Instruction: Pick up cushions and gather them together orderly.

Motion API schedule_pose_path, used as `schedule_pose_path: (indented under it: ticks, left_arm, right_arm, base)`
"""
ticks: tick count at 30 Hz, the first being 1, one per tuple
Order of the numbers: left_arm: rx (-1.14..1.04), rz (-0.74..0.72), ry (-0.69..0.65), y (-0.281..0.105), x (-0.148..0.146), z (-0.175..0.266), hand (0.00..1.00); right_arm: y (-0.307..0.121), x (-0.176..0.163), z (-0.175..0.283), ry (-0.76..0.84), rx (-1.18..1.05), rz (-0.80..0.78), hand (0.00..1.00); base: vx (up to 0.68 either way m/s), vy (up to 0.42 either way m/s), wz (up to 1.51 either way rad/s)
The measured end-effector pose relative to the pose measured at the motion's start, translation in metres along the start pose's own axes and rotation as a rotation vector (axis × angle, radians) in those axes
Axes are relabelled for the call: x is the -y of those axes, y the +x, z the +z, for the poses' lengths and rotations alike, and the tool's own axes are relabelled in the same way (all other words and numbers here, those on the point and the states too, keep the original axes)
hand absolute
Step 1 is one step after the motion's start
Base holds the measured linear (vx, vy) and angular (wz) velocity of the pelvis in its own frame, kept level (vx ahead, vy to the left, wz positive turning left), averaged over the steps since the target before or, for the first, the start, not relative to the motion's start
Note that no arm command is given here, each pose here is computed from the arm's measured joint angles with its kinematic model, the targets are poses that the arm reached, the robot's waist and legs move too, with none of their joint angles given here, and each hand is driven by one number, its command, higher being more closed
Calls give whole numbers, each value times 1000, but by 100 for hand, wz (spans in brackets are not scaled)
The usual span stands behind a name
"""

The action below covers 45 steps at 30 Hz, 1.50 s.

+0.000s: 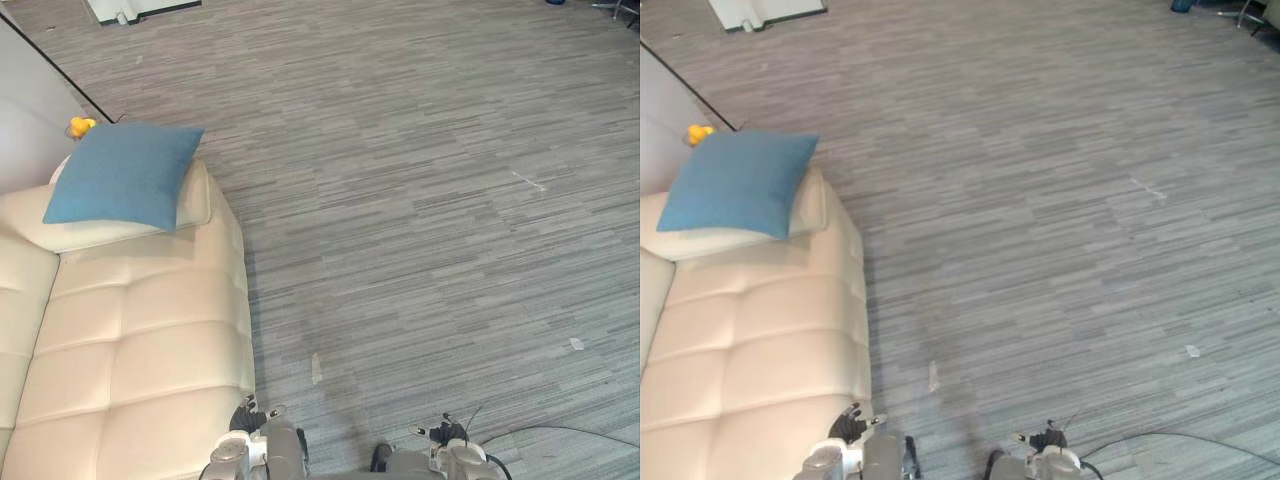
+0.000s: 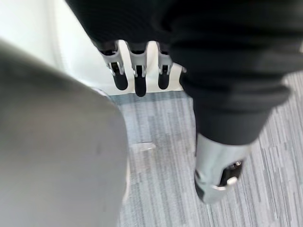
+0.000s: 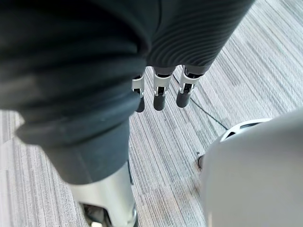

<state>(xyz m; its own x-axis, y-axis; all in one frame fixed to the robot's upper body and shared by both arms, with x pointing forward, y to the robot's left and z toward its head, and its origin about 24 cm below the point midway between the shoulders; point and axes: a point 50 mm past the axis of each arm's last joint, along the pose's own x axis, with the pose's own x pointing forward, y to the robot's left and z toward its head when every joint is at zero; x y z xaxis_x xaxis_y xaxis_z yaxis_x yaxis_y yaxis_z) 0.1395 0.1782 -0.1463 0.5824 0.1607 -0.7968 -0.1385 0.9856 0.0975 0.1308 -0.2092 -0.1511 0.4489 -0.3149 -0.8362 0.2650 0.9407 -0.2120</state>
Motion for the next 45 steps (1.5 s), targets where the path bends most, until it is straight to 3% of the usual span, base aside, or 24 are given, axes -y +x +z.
schedule_pose_path:
  ticks: [6, 15, 23, 28, 36, 39, 45]
  left_arm:
    - [22, 32, -23, 2, -12, 8, 0]
    - [-65, 32, -2, -2, -17, -13, 0]
    - [-81, 19, 11, -2, -6, -17, 0]
    - [-35, 35, -70, -2, -3, -7, 0]
    - [18, 19, 8, 2, -6, 6, 0]
    - [6, 42, 37, 2, -19, 5, 0]
    - [-70, 31, 41, 0, -19, -12, 0]
  right_arm:
    - [-2, -17, 3, 15, 6, 38, 0]
    - [-2, -7, -1, 5, 4, 27, 0]
    - [0, -1, 11, 7, 46, 12, 0]
    - [0, -6, 12, 11, 48, 19, 0]
    - [-1, -10, 6, 50, 23, 23, 0]
    - [-2, -19, 9, 59, 22, 46, 0]
    - [-6, -22, -7, 63, -23, 73, 0]
  base:
    - [459, 140, 1]
    - [416, 49, 38]
    - [439, -286, 80]
    - [459, -279, 67]
    - [359, -26, 61]
    - [327, 76, 37]
    - [296, 100, 52]
